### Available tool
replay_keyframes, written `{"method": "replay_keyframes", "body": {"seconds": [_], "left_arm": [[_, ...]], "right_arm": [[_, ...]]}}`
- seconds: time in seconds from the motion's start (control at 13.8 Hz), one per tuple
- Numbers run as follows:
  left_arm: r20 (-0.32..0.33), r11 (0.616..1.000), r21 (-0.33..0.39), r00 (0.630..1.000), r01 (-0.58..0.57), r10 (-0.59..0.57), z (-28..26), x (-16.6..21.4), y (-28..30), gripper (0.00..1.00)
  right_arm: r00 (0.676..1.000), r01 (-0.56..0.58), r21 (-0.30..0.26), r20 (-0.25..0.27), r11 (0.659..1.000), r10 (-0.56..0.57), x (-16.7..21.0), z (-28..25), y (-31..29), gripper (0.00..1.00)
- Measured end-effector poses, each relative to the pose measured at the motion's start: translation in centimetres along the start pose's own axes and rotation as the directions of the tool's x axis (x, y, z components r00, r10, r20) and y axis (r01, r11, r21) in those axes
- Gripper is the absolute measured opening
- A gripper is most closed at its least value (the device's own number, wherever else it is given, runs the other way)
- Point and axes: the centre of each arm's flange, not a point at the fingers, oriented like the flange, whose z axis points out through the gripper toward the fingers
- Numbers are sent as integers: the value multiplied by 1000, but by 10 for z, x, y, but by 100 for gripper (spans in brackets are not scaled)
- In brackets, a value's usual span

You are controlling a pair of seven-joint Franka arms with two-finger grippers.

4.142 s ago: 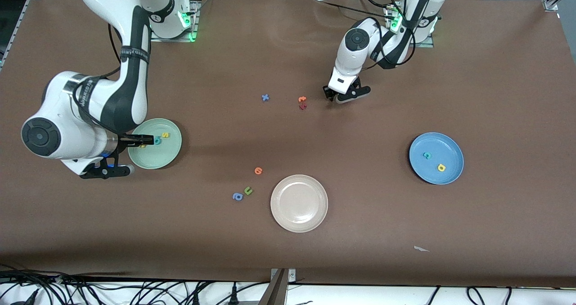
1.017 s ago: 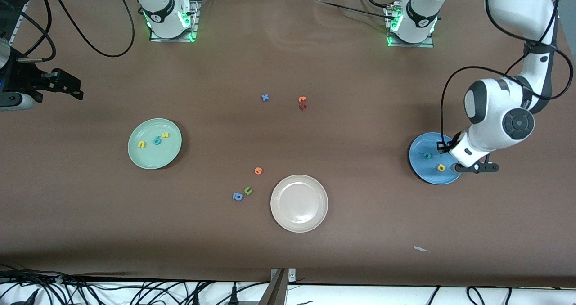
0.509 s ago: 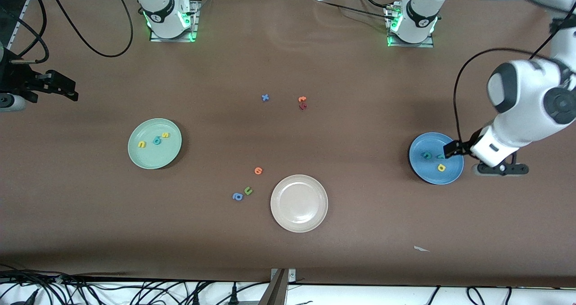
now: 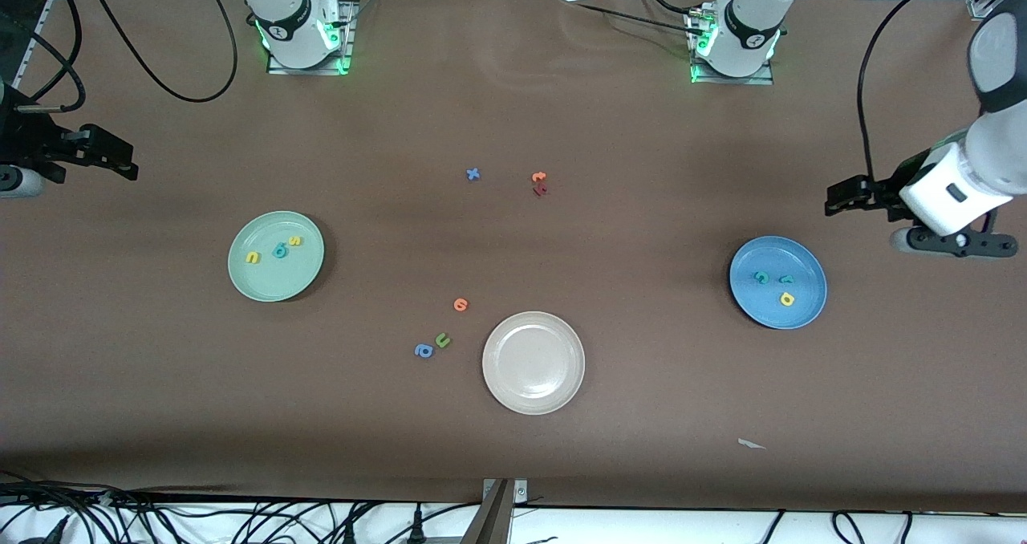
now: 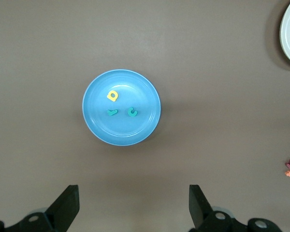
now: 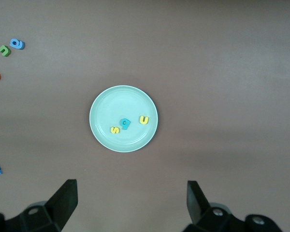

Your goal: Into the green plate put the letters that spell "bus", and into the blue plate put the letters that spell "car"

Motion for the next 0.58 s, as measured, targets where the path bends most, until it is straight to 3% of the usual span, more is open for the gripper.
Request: {"method": "replay_keyframes", "body": {"seconds": [0.58], "left_arm": [[-13,1000,5,1000,12,-11,11,11,-13,100]], "right_arm": [[1000,-21,27,-2,999,21,-1,0,8,100]]}}
